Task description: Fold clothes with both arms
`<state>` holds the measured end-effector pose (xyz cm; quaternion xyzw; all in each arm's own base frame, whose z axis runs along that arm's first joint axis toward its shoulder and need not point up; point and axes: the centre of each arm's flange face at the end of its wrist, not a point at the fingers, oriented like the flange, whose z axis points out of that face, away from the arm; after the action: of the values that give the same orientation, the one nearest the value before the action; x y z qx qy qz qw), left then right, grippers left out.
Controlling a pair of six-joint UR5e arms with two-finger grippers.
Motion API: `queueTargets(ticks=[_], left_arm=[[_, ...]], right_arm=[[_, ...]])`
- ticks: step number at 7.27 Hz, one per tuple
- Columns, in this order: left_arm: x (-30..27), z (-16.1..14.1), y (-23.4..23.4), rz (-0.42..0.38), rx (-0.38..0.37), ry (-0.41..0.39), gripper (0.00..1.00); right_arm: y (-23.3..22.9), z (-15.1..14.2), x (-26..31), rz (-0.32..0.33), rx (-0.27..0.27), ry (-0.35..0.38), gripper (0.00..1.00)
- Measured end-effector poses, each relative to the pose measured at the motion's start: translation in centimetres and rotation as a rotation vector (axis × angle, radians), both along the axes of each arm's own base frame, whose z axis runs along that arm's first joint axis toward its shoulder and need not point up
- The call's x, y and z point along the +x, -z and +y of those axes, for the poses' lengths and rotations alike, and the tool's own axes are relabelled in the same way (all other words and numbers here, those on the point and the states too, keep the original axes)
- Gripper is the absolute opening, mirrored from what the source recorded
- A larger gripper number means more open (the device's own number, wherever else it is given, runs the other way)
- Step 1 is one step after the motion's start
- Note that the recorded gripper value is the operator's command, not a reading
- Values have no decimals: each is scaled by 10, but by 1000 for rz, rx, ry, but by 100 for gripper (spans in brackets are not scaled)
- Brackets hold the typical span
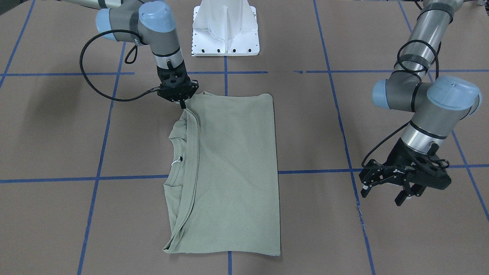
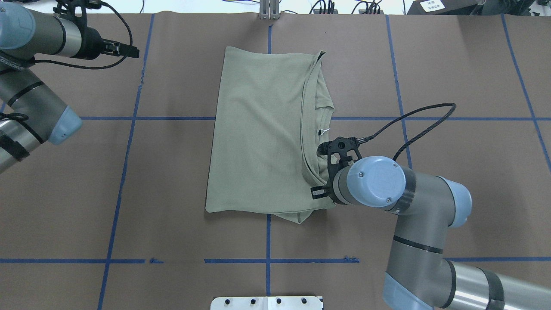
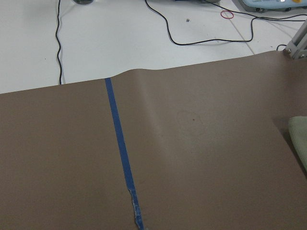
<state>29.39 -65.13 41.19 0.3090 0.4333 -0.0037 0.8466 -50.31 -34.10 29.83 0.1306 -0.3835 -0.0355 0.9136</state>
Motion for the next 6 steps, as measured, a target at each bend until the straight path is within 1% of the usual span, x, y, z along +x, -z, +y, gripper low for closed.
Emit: queueTargets(ticks=[1,2,3,4,5,6], left_arm=[[0,0,0,0,0,0,100],[1,0,-1,-1,-1,-1,100],[3,1,-1,-1,-2,-4,100],[4,1,-1,-2,-2,-6,100],[5,2,-1,-1,-1,-7,100],[5,3,2,3,2,-9,100]], right_arm=[[-8,10,6,-5,-47,-65,0],[-11,25,1,-20,-97,-140,14],[-11,41,-8,-40,-139,-213,99],[-10,53,-14,-56,-160,-262,100],[-8,58,-17,-68,-167,-281,100],[0,57,-16,-88,-162,-282,100]])
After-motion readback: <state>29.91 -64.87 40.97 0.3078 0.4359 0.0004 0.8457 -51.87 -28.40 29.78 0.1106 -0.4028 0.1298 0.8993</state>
